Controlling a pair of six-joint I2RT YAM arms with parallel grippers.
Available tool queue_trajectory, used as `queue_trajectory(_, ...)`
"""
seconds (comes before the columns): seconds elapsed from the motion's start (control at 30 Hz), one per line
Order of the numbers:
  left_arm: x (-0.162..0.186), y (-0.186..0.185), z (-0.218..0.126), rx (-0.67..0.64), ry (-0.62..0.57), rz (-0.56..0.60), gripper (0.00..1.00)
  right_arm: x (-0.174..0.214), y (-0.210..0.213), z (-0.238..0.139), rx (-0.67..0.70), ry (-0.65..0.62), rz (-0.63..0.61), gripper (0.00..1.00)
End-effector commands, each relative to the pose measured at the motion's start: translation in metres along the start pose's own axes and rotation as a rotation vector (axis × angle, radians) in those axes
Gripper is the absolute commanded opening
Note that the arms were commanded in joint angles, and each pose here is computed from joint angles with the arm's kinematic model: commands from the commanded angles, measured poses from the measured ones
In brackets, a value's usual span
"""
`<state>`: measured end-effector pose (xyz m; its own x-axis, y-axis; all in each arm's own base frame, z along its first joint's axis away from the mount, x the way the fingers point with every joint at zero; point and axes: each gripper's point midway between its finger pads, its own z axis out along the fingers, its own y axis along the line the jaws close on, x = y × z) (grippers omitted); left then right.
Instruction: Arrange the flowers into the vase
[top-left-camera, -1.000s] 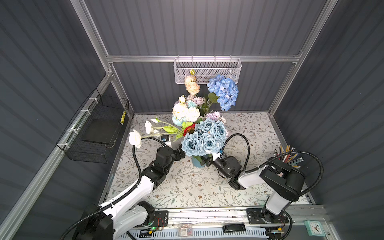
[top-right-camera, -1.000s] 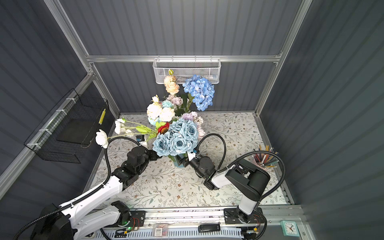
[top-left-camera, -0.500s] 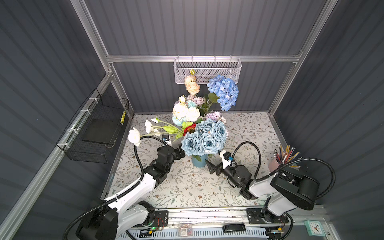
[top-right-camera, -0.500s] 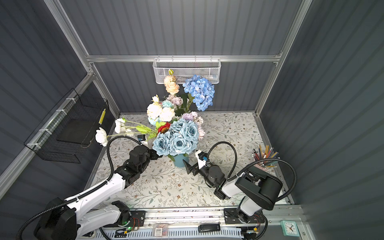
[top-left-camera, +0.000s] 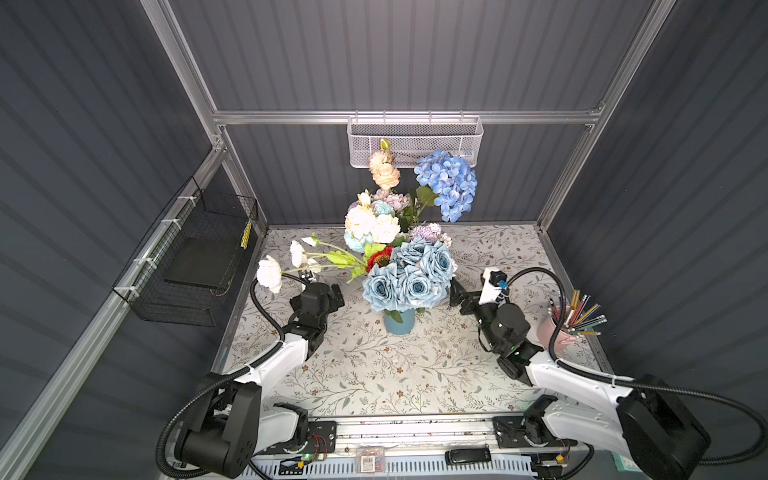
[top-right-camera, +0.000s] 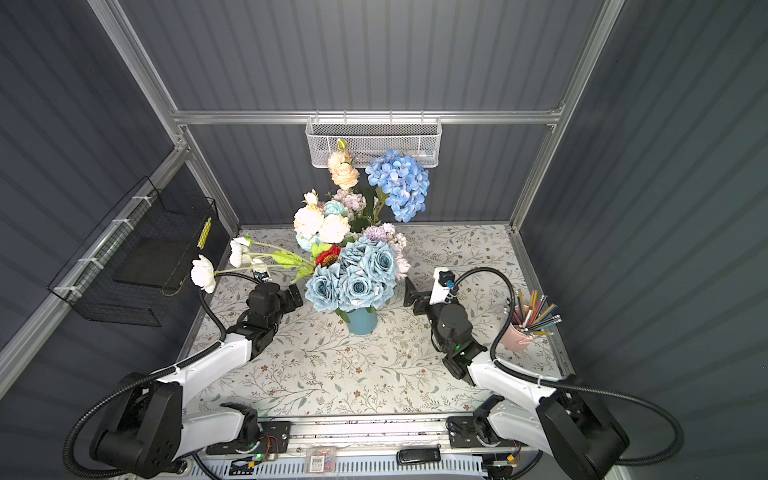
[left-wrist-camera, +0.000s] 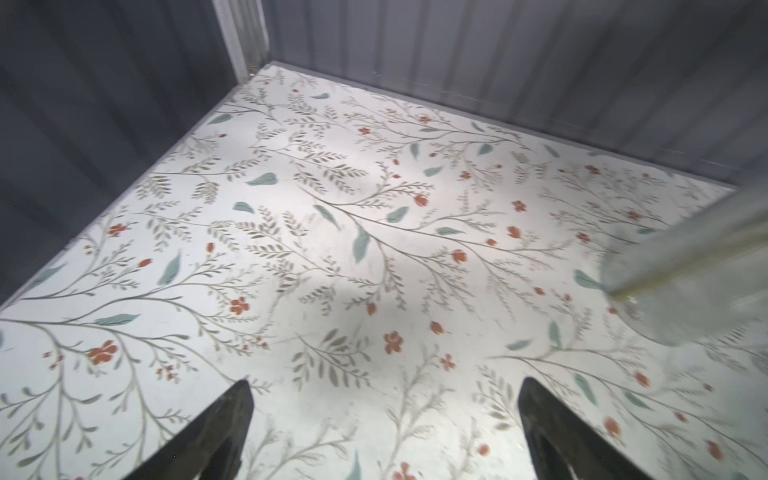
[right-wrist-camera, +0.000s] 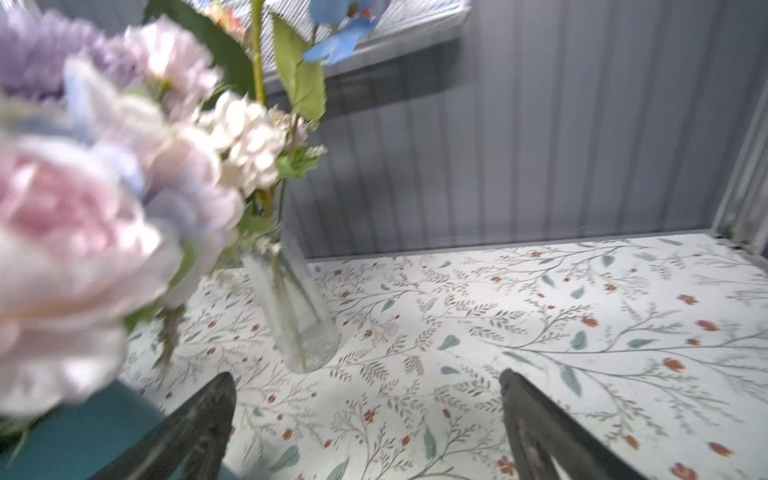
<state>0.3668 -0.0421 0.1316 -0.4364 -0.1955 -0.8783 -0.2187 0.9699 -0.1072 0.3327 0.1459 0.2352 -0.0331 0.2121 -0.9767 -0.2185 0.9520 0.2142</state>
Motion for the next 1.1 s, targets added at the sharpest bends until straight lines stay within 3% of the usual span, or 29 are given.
queue_trajectory(0.0, -0.028, 0.011, 0.007, -0.056, -0.084, 0.018, 0.99, 0.013, -0.04, -0.002, 0.143, 0.125, -0.029, 0.99)
queue_trajectory(0.2, -0.031, 0.055, 0.024, -0.169, -0.084, -0.011, 0.99, 0.006, -0.095, 0.001, 0.266, 0.2, -0.04, 0.99)
queue_trajectory(0.3, -0.027, 0.061, 0.031, -0.185, -0.08, 0.027, 0.99, 0.009, -0.117, 0.006, 0.295, 0.256, -0.051, 0.99)
queue_trajectory(0.53, -0.006, 0.072, 0.048, -0.253, -0.063, 0.096, 0.99, 0.043, -0.163, 0.02, 0.365, 0.392, -0.201, 0.99)
queue_trajectory(0.67, 0.0, 0.085, 0.05, -0.32, -0.15, 0.126, 0.99, 0.051, -0.182, 0.022, 0.365, 0.325, -0.189, 0.99)
queue_trajectory(0.8, 0.01, 0.069, 0.064, -0.224, -0.145, 0.165, 0.99, 0.059, -0.2, 0.022, 0.38, 0.296, -0.141, 0.99)
queue_trajectory(1.07, 0.022, 0.051, 0.066, -0.098, -0.178, 0.201, 0.99, 0.074, -0.191, 0.014, 0.286, 0.199, -0.156, 0.99)
